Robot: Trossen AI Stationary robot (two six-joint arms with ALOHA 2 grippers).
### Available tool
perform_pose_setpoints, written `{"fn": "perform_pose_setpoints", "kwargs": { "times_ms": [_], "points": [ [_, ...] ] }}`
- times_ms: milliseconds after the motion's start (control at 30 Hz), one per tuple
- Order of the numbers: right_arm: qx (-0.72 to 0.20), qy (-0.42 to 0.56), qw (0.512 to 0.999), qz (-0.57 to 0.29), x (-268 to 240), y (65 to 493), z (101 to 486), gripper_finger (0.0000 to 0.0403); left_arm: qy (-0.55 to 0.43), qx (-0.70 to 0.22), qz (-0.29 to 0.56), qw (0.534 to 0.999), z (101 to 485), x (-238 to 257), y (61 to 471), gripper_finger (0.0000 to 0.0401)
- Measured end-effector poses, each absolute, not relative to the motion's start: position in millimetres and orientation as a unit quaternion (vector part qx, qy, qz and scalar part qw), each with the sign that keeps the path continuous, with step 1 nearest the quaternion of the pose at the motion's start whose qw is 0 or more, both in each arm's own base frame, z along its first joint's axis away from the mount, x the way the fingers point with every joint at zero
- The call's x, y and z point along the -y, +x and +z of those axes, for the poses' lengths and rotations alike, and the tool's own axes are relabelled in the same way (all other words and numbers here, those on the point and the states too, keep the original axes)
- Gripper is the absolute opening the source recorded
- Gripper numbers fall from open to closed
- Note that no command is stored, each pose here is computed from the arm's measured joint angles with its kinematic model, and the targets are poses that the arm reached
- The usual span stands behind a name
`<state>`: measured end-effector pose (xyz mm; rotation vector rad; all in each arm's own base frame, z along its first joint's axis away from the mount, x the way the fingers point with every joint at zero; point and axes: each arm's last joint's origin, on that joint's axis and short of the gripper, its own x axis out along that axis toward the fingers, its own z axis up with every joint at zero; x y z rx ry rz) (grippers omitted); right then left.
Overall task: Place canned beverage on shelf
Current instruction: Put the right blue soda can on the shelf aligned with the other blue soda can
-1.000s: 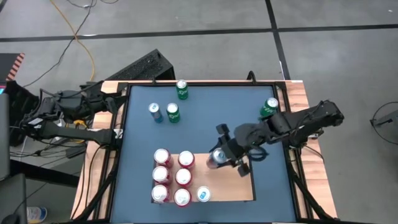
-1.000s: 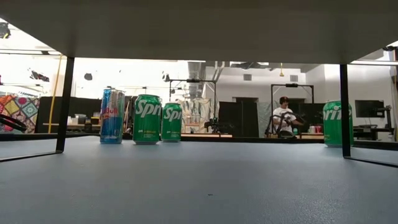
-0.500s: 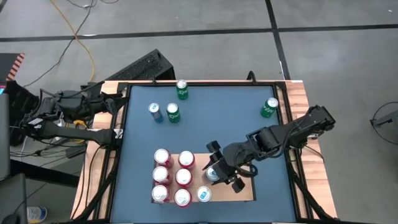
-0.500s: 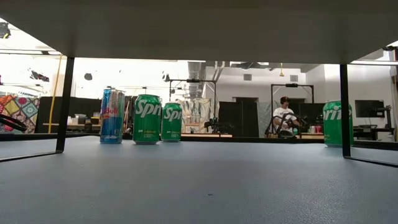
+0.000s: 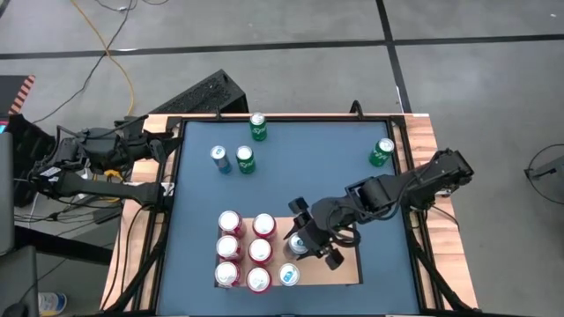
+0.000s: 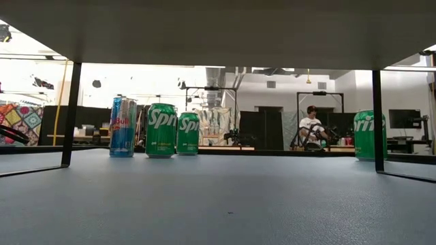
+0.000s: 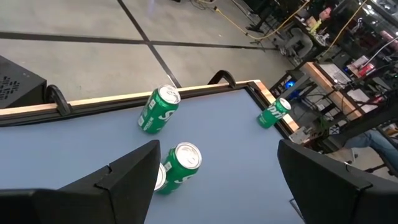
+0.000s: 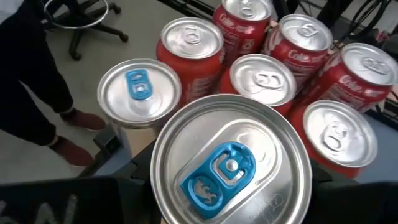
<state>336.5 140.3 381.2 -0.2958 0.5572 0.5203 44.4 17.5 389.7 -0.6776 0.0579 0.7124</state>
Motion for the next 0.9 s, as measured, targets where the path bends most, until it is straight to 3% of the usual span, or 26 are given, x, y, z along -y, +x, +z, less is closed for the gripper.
{"fn": "perform_pose_setpoints", "kwargs": {
  "times_ms": [900],
  "points": [
    [-0.257, -0.124, 0.912, 0.294, -120.7, 351.5, 377.5, 0.0215, -0.308, -0.031, 0.345, 0.886, 389.9, -17.7, 44.3, 0.0309]
  ]
}}
